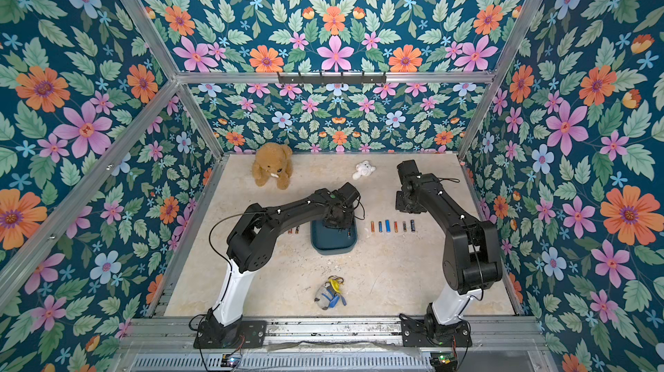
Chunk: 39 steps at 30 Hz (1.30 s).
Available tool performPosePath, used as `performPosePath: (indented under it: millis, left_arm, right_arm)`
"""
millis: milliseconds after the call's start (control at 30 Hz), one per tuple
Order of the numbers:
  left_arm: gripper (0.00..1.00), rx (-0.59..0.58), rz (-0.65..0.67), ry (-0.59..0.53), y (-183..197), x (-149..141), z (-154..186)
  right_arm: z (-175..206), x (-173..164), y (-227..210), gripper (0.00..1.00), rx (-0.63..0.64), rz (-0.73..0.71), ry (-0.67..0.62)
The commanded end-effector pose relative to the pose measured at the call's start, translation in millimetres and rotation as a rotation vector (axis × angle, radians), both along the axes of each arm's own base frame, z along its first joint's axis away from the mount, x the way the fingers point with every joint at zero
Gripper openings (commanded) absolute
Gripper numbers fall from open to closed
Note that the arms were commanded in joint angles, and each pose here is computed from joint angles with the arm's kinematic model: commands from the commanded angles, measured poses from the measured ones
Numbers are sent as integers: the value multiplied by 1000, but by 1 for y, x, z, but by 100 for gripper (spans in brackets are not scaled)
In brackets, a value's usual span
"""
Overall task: Take the batteries out of the storage box
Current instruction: Pick up the battery from the storage box, then place the battery at the center of the board.
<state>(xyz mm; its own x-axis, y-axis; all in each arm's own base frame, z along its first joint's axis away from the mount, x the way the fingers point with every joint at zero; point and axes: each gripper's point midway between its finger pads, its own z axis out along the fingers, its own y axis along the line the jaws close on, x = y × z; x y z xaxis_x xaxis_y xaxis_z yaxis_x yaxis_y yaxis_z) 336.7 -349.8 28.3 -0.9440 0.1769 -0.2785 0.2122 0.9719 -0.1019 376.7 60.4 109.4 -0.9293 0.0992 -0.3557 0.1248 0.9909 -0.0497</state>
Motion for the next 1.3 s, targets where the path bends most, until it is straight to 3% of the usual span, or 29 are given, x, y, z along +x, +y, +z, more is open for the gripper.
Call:
performPosePath:
  millis: [0, 567, 933, 1267]
  left_arm:
    - [15, -22, 7, 12, -1, -3, 8]
    - [16, -111, 68, -48, 23, 10, 62]
    - [17, -120, 212, -138, 121, 35, 114]
    - [18, -49, 314, -144, 236, 35, 107]
  right_arm:
    - [1, -1, -1, 28, -10, -13, 5]
    - [3, 5, 18, 28, -4, 11, -3]
    - [3, 6, 18, 28, -14, 14, -6]
    - [6, 6, 16, 28, -24, 15, -7]
